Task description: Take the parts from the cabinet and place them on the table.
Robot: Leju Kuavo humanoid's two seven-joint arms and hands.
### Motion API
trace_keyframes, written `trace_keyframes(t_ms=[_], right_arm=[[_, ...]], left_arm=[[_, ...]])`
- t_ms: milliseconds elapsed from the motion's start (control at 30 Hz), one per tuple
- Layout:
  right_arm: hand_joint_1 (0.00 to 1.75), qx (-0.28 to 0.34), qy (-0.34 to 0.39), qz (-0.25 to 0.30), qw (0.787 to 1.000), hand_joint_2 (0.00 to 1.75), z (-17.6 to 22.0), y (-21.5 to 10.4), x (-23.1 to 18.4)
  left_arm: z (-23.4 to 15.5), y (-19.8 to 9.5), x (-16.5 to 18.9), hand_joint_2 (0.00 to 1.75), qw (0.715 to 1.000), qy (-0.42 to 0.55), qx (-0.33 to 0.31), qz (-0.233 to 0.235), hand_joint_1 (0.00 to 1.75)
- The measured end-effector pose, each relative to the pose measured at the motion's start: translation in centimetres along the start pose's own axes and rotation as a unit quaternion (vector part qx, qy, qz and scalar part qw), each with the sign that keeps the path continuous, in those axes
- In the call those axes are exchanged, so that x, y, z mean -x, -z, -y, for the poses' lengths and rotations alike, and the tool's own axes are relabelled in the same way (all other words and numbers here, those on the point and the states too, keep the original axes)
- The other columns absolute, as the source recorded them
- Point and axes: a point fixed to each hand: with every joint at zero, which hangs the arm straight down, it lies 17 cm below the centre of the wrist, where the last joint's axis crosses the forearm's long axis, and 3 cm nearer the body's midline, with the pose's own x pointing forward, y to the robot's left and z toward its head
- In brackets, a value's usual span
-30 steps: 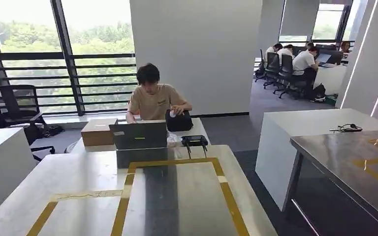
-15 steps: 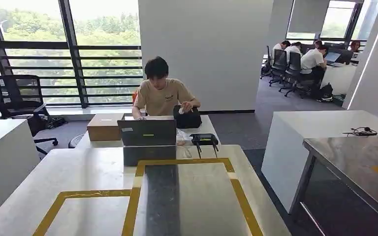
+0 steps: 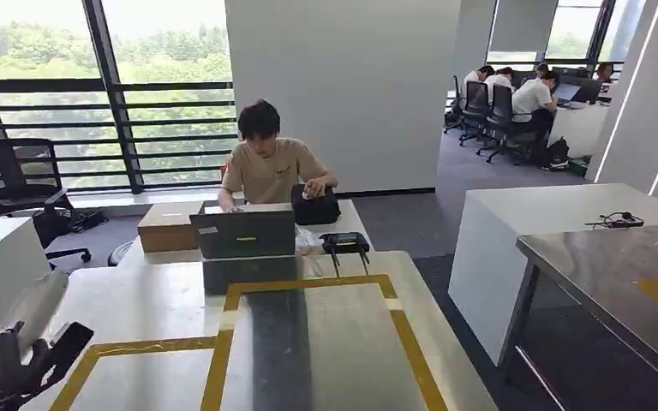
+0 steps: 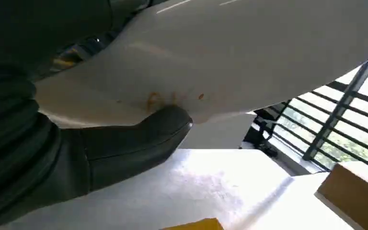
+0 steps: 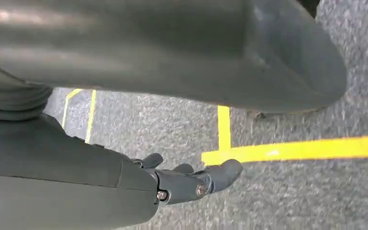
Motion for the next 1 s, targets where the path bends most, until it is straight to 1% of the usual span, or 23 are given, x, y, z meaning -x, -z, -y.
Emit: trace_keyframes(t_ms=[33,100,200,233,267,367,400,533,567,600,700,867,1000], right_arm=[[0.0,-0.001,-0.002,0.003,1.0,0.0,0.0,0.0,-0.1],[0.0,-0.004,-0.012,0.008,1.0,0.0,-0.1,0.0,-0.3],[0.0,-0.01,-0.028,0.009,1.0,0.0,-0.4,-0.1,-0.1],[0.0,-0.011,-0.032,0.008,0.999,0.0,-0.5,-0.1,0.0],[0.0,-0.012,-0.036,0.008,0.999,0.0,-0.5,-0.1,0.0],[0.0,-0.01,-0.043,0.005,0.999,0.0,-0.2,-0.1,0.1],[0.0,-0.01,-0.045,0.004,0.999,0.0,-0.2,-0.1,0.2],[0.0,-0.012,-0.052,0.003,0.999,0.0,-0.2,-0.1,0.3],[0.0,-0.012,-0.054,0.003,0.998,0.0,-0.2,-0.1,0.2],[0.0,-0.013,-0.055,0.004,0.998,0.0,-0.2,-0.1,0.1],[0.0,-0.012,-0.057,0.001,0.998,0.0,-0.2,-0.1,0.0],[0.0,-0.013,-0.059,0.0,0.998,0.0,-0.3,-0.1,0.0],[0.0,-0.012,-0.059,-0.001,0.998,0.0,-0.2,-0.1,0.0]], left_arm=[[0.5,-0.2,-0.9,1.75,1.0,0.015,0.006,0.022,1.75],[2.7,-1.6,-3.3,1.75,0.995,0.046,0.027,0.084,1.75],[7.3,-5.4,-5.8,1.75,0.976,0.098,0.078,0.177,1.75],[8.4,-6.4,-6.3,1.75,0.969,0.113,0.089,0.199,1.75],[9.3,-7.4,-6.6,1.75,0.964,0.124,0.098,0.216,1.75],[10.9,-9.1,-6.8,1.75,0.955,0.137,0.115,0.237,1.75],[11.5,-9.8,-6.8,1.75,0.952,0.138,0.123,0.244,0.0],[13.5,-12.1,-6.8,1.75,0.934,0.163,0.152,0.28,0.0],[14.0,-12.6,-6.6,0.0,0.931,0.166,0.159,0.283,0.0],[14.5,-13.1,-6.3,0.0,0.929,0.167,0.171,0.282,0.0],[15.8,-13.9,-4.7,0.0,0.929,0.173,0.205,0.256,0.0],[16.0,-14.3,-3.9,0.0,0.928,0.173,0.213,0.25,0.0],[15.8,-14.2,-3.8,0.0,0.929,0.175,0.208,0.25,0.0]])
